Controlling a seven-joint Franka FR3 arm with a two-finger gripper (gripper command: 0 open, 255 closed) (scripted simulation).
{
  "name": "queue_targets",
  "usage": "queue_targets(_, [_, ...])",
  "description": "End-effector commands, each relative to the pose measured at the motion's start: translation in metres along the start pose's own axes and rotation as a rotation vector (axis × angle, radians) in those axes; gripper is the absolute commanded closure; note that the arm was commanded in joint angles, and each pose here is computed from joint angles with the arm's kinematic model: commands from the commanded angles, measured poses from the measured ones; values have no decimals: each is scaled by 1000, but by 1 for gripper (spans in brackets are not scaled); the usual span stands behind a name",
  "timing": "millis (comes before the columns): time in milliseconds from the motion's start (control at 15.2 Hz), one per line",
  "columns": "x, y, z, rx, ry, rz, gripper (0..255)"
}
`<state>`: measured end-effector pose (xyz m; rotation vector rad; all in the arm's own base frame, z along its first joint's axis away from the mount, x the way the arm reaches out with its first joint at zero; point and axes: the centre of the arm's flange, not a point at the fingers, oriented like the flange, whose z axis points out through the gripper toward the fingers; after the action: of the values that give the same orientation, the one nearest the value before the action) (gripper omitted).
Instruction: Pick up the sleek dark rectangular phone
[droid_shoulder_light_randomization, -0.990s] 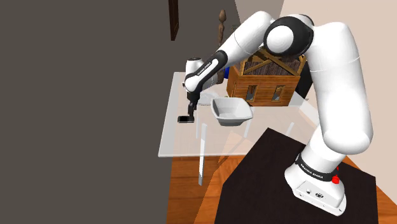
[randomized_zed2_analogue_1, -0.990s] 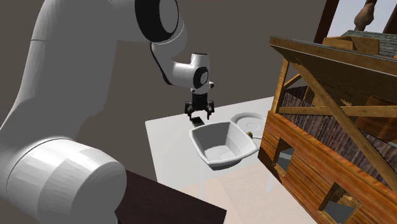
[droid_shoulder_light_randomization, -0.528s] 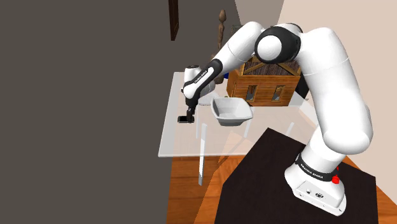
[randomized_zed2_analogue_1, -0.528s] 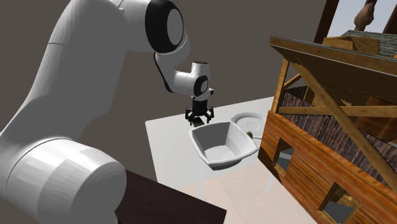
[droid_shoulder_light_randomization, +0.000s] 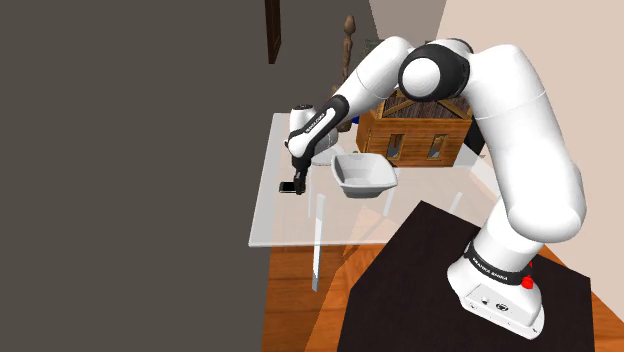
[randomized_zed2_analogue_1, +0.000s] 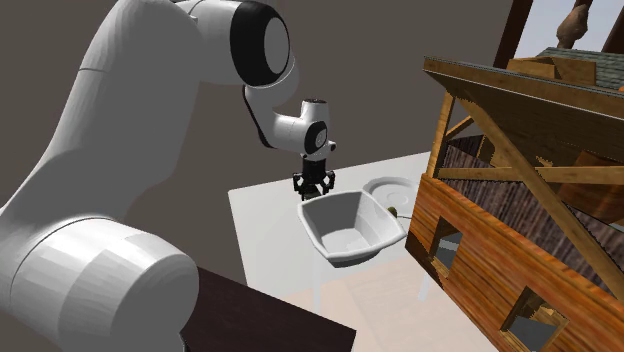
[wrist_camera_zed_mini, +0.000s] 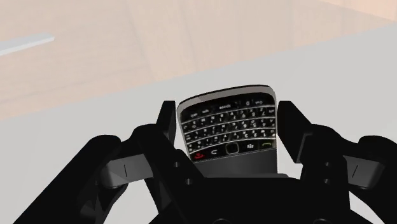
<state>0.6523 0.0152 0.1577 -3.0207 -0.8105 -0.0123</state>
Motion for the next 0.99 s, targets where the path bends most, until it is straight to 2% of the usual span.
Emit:
queue_targets(0, [0,0,1,1,-1,0,255])
queue_targets(198, [-1,0,0,1,-1,0,255])
queue_targets(924, [0,-1,-58,1,-1,0,255])
